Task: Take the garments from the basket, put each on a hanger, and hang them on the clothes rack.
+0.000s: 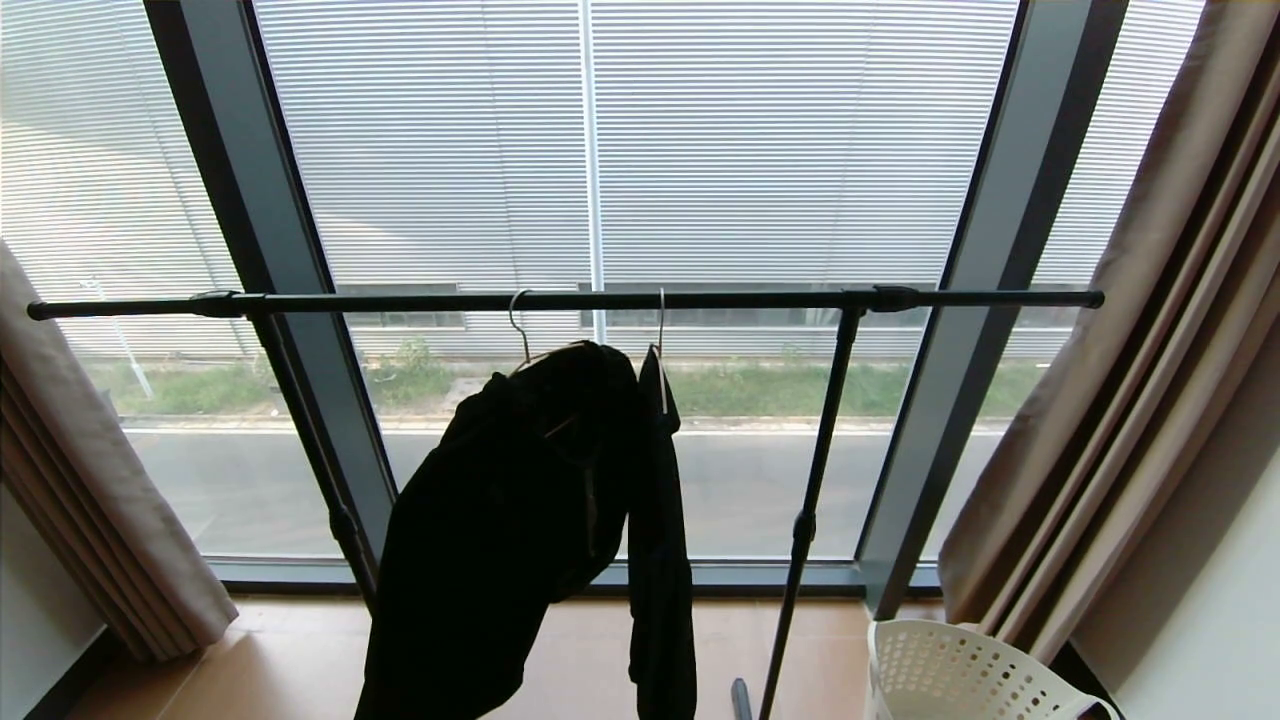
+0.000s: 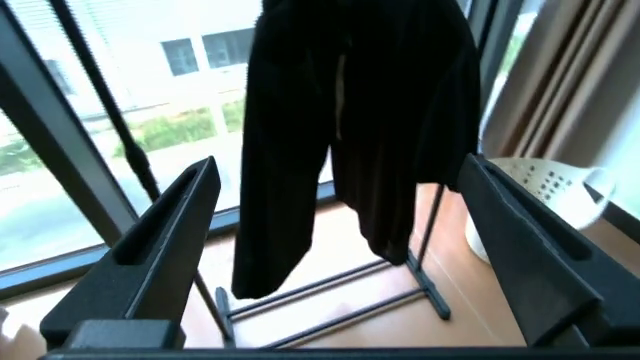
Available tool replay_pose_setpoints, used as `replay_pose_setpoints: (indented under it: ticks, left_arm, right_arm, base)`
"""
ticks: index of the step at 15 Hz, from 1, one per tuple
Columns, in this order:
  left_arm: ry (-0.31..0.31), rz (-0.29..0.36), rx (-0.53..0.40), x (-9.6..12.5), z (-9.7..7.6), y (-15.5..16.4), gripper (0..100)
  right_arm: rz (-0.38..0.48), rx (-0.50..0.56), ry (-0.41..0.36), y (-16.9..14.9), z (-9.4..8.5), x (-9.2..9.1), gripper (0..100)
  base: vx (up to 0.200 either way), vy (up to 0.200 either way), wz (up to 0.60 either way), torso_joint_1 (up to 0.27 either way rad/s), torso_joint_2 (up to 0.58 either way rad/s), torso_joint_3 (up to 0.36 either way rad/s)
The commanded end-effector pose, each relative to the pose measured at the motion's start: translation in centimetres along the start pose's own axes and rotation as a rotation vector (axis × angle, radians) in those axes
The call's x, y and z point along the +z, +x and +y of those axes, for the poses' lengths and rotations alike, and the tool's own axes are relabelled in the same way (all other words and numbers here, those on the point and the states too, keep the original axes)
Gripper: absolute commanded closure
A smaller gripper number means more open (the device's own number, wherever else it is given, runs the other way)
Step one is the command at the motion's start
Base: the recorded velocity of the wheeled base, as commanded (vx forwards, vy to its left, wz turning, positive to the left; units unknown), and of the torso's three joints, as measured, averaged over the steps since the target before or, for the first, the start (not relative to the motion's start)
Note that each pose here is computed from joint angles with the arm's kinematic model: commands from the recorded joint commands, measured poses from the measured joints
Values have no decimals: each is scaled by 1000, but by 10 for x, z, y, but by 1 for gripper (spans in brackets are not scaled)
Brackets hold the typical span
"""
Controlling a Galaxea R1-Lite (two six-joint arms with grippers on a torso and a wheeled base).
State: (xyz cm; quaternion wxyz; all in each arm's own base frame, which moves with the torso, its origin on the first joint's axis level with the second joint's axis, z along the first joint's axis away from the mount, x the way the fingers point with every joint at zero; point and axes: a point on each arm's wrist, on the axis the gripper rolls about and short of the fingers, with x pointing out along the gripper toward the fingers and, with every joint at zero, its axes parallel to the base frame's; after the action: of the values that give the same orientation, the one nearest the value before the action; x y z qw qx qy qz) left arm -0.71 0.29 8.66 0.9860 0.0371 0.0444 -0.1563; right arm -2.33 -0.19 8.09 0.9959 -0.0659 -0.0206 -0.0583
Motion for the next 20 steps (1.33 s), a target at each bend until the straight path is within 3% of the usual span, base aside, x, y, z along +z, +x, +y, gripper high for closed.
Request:
replay_pose_setpoints:
  ticks: [1, 2, 4, 5, 6, 7, 8, 11, 14, 17, 18, 20]
  left_arm:
    - [19, -56, 132, -6, 0, -8, 0]
    - [28, -58, 181, -5, 1, -8, 0]
    - [56, -60, 192, -4, 1, -9, 0]
    - [51, -110, 175, 0, 1, -9, 0]
    - [54, -146, 53, -1, 0, -12, 0]
    - [73, -120, -135, -12, -3, -14, 0]
    - [69, -78, -192, -13, -4, -16, 0]
    - [29, 1, -56, -12, -4, -11, 0]
    - [-21, 7, 33, -12, -2, -11, 0]
    - [-25, 29, 55, -11, -2, -10, 0]
    - [-35, 74, 115, -10, -3, -7, 0]
    - [-41, 73, 191, -10, -5, -7, 0]
  right_arm:
    - [4, 1, 0, 0, 0, -1, 0]
    - [4, 1, 0, 0, 0, -1, 0]
    - [4, 2, 2, 0, 0, -1, 0]
    - [4, 1, 2, 0, 0, -1, 0]
    - [4, 2, 2, 0, 0, -1, 0]
    - [4, 1, 2, 0, 0, -1, 0]
    - [4, 1, 2, 0, 0, -1, 0]
    - [6, 2, 11, 0, 0, -1, 0]
    - [6, 1, 11, 0, 0, -1, 0]
    - [6, 1, 14, 0, 0, -1, 0]
    - [6, 1, 14, 0, 0, -1, 0]
    - [6, 1, 14, 0, 0, -1, 0]
  base:
    - [0, 0, 0, 0, 0, 0]
    - [0, 0, 0, 0, 0, 0]
    - [0, 0, 0, 0, 0, 0]
    - [0, 0, 0, 0, 0, 0]
    - [0, 0, 0, 0, 0, 0]
    - [0, 0, 0, 0, 0, 0]
    - [0, 0, 0, 0, 0, 0]
    - [0, 0, 0, 0, 0, 0]
    - [0, 0, 0, 0, 0, 0]
    - [0, 0, 0, 0, 0, 0]
    - [0, 0, 0, 0, 0, 0]
    - [0, 0, 0, 0, 0, 0]
